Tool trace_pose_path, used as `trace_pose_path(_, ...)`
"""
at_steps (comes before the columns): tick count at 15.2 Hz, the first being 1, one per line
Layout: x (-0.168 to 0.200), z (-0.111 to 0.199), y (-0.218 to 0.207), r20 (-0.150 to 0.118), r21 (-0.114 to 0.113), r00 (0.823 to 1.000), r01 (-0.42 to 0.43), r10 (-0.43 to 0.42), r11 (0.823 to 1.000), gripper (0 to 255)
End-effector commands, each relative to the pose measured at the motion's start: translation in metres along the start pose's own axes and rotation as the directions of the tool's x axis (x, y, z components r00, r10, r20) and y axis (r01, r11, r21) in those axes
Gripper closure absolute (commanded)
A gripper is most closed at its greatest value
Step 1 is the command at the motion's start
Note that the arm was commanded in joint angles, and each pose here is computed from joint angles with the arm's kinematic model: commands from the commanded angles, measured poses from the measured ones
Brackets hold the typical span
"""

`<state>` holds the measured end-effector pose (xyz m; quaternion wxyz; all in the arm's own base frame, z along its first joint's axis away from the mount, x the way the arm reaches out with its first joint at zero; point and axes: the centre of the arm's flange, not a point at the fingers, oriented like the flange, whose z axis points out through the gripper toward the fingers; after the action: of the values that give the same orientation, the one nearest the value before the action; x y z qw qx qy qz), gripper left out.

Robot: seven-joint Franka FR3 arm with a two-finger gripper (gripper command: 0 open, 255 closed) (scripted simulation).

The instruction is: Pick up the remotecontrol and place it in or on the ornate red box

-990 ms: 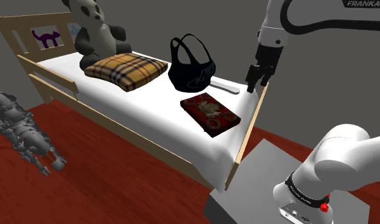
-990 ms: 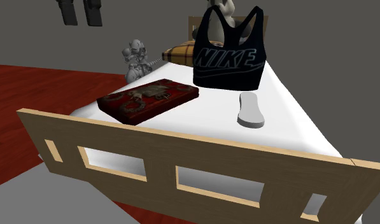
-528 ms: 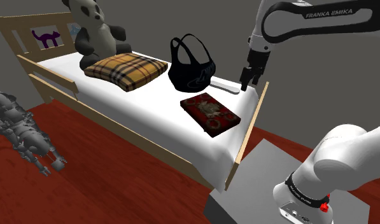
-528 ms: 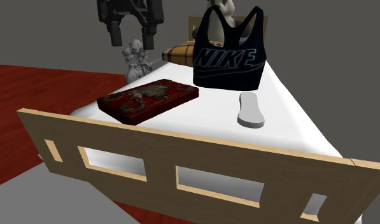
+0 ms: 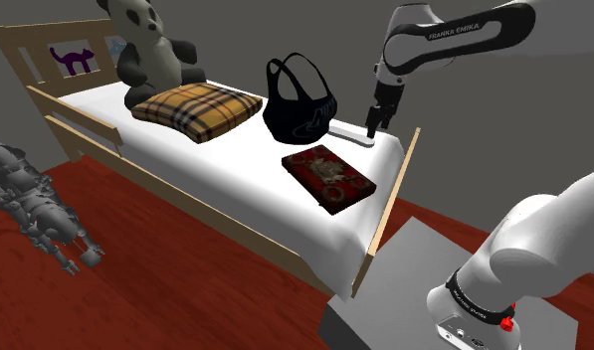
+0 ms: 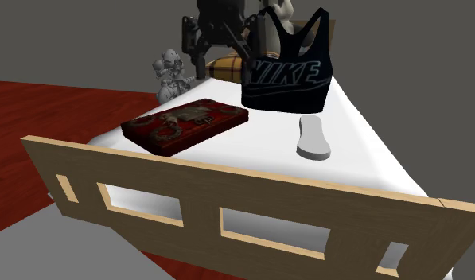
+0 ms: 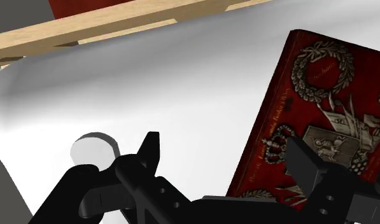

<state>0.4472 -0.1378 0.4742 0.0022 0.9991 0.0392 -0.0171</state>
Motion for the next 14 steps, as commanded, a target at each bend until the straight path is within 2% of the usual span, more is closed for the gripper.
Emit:
trace_pose_path(1,0.016,0.014,0.020,-0.003,-0.004,1.000,0.022,-0.022,1.000,0)
trace_pose_path(14,0.133,0.081,0.121,-0.019,-0.019,0.988,0.155,-0.155,0.988,0)
